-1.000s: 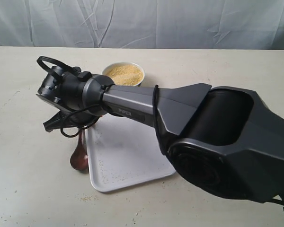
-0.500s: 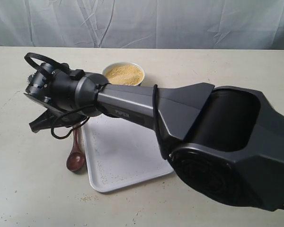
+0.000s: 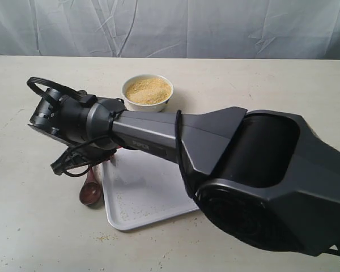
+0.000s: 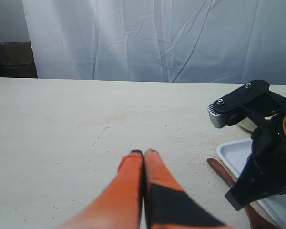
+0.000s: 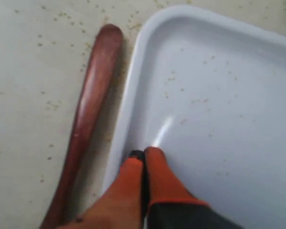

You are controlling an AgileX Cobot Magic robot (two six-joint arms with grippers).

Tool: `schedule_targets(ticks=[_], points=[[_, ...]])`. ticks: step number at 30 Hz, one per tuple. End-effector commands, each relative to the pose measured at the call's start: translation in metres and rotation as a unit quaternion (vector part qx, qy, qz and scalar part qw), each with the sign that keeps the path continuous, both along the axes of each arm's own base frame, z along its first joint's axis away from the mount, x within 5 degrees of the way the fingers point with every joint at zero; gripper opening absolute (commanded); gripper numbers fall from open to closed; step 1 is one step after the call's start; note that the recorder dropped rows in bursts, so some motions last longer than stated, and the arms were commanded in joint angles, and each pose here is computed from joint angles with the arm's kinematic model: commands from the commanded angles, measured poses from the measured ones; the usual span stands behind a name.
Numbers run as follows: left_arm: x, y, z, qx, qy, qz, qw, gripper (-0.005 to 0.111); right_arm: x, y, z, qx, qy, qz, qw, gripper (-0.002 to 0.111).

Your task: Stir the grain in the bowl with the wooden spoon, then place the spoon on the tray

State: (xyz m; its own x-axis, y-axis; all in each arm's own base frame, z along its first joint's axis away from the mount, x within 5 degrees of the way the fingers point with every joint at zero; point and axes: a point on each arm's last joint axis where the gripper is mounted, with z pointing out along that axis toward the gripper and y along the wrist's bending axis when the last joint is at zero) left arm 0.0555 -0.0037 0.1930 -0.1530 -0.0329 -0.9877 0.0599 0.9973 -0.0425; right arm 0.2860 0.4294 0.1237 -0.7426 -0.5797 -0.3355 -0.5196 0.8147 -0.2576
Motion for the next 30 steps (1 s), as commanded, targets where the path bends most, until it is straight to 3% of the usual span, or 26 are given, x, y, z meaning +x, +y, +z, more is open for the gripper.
schedule_targets(ticks=[1, 5, 9, 15, 17, 23, 30], points=[[0.000, 0.000, -0.001, 0.000, -0.003, 0.002, 1.000, 0.000, 0.004, -0.005, 0.004, -0.029, -0.019, 0.002, 0.999, -0.001], [0.000, 0.000, -0.001, 0.000, -0.003, 0.002, 1.000, 0.000, 0.002, -0.004, 0.018, -0.005, -0.020, 0.002, 1.000, -0.001], [0.000, 0.000, -0.001, 0.000, -0.003, 0.002, 1.000, 0.000, -0.004, 0.006, 0.032, 0.063, 0.009, 0.016, 0.998, -0.001], [0.000, 0.000, -0.001, 0.000, -0.003, 0.002, 1.000, 0.000, -0.010, 0.015, 0.029, 0.112, 0.045, 0.027, 0.992, -0.001], [0.000, 0.000, -0.001, 0.000, -0.003, 0.002, 1.000, 0.000, -0.010, 0.015, 0.029, 0.112, 0.045, 0.026, 0.992, 0.004], [0.000, 0.000, -0.001, 0.000, -0.003, 0.002, 1.000, 0.000, -0.009, 0.015, 0.028, 0.106, 0.039, 0.029, 0.993, 0.038], [0.000, 0.000, -0.001, 0.000, -0.003, 0.002, 1.000, 0.000, -0.008, 0.014, 0.010, 0.091, 0.044, 0.015, 0.995, 0.040]])
